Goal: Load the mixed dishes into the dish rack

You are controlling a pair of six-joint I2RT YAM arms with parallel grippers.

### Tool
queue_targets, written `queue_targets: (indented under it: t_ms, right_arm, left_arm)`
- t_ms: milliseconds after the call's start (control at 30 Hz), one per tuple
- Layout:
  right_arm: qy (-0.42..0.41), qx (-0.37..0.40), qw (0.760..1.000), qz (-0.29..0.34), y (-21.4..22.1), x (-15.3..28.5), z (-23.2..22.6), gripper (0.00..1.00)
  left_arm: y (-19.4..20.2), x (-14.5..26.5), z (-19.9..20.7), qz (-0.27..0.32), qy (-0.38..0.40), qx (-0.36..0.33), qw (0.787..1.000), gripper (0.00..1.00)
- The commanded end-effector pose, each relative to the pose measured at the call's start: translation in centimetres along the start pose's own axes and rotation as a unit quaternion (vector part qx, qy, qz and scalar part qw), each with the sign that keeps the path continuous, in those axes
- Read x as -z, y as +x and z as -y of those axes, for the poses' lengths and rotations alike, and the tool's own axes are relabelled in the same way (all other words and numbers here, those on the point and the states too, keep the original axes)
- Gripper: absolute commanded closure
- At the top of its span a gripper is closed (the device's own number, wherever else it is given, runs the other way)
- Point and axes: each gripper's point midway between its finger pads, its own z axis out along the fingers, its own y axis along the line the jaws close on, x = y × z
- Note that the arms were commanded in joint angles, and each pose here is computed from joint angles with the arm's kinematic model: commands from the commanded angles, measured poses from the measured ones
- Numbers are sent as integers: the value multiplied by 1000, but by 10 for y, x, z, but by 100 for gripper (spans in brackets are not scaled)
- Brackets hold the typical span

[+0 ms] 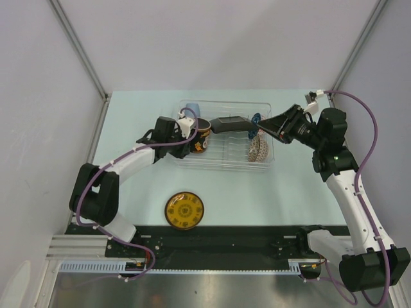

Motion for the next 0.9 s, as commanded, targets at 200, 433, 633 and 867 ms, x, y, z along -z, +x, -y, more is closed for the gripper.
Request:
queue_targets:
  t_ms: [200,433,633,867]
  right_arm:
    - [-10,8,1000,2,-3,0,-4,62]
    - [-1,2,1000,0,-3,-2,1,55]
    - [4,-1,1000,-1,-3,-2,4,53]
    - [5,3,1000,1,-2,0,3,52]
  left_arm:
    - [-4,2,16,-9,45,-42,998,67]
    - [-11,23,24,-10,53,-44,998,46]
    - [-19,46,29,3,54,-48,997,37]
    - [-71,80,38,47,68,-48,995,37]
